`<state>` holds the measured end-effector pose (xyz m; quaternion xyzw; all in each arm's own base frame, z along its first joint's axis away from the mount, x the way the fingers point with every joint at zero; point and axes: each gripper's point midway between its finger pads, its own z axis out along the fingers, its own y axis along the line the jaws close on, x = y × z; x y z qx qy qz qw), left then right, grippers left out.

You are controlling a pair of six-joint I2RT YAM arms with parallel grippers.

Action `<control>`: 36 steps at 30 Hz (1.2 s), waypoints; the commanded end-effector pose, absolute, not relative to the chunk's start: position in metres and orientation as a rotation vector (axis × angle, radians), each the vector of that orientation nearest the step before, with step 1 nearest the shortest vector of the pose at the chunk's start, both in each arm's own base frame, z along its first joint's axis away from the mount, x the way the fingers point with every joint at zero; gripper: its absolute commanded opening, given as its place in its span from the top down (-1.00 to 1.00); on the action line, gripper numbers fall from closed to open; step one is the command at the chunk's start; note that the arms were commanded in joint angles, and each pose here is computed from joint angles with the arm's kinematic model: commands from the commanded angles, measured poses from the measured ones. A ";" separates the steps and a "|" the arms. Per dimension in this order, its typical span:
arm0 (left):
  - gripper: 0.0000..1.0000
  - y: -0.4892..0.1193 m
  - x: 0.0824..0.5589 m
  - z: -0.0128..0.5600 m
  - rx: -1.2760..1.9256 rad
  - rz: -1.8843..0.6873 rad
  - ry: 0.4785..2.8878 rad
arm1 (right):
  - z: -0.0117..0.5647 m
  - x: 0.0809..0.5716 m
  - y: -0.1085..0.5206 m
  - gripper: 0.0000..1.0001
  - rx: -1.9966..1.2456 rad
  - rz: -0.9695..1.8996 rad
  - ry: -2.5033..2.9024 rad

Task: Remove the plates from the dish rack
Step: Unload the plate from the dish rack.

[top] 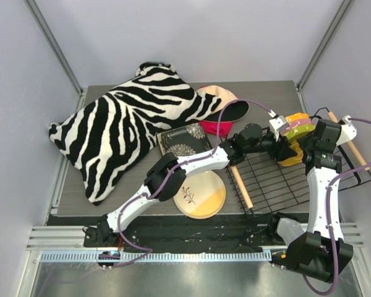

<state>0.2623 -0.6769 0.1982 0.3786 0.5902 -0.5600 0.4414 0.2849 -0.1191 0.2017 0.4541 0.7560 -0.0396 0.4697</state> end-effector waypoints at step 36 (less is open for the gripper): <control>-0.36 -0.616 0.220 0.240 1.067 -1.368 1.306 | 0.176 0.275 -0.129 0.98 1.139 -0.214 1.964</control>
